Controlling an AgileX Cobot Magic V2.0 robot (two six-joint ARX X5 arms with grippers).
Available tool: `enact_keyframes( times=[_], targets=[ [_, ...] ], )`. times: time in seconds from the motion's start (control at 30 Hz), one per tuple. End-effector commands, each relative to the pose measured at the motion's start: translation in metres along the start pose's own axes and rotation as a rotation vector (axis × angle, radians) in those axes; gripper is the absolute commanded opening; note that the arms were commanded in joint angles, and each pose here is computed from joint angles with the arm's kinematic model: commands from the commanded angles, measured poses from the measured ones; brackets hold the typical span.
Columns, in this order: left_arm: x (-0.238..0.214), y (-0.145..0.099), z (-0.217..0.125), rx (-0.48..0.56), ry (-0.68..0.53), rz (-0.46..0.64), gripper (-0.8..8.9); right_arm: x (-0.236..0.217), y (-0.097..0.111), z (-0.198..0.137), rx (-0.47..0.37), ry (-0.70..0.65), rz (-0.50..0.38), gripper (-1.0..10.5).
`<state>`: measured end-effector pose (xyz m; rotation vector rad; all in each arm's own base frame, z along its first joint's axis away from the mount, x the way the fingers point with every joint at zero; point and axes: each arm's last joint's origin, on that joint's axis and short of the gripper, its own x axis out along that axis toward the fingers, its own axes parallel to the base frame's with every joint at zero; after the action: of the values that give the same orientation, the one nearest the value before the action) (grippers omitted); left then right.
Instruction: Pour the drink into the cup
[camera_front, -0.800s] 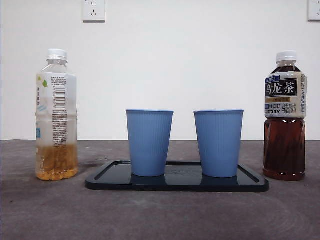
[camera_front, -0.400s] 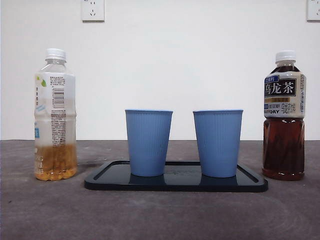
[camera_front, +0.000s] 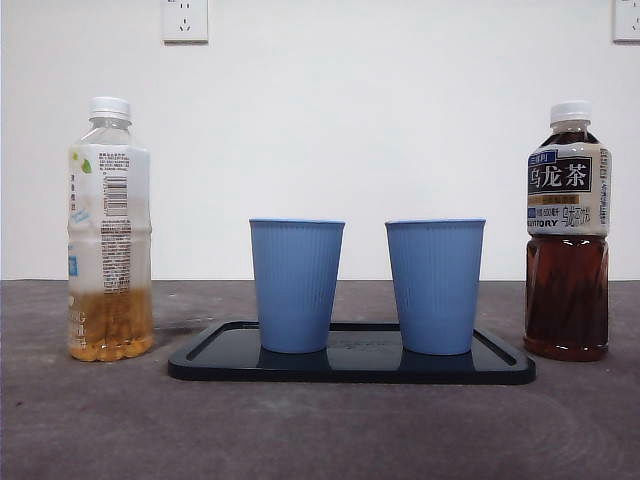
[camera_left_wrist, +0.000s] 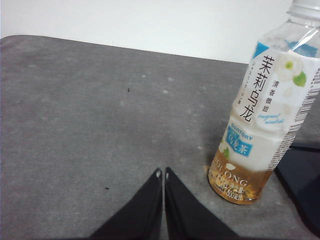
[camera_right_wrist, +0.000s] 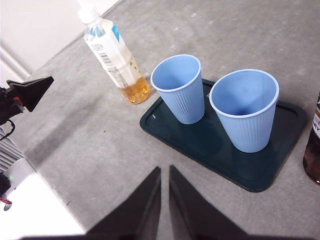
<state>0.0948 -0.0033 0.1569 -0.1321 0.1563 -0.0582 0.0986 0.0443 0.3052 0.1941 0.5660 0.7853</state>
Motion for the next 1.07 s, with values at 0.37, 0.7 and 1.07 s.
enact_keyframes(
  times=[0.37, 0.7, 1.07],
  targets=[
    [0.002, 0.001, -0.007, -0.007, 0.025, 0.006, 0.06, -0.002, 0.002, 0.004, -0.024, -0.016, 0.007, 0.2],
    [0.002, 0.001, -0.007, -0.007, 0.025, 0.006, 0.06, -0.015, -0.001, 0.004, -0.144, -0.096, -0.228, 0.2],
    [0.002, 0.001, -0.007, -0.007, 0.025, 0.006, 0.06, -0.015, -0.030, -0.039, -0.246, -0.397, -0.470, 0.2]
  ],
)
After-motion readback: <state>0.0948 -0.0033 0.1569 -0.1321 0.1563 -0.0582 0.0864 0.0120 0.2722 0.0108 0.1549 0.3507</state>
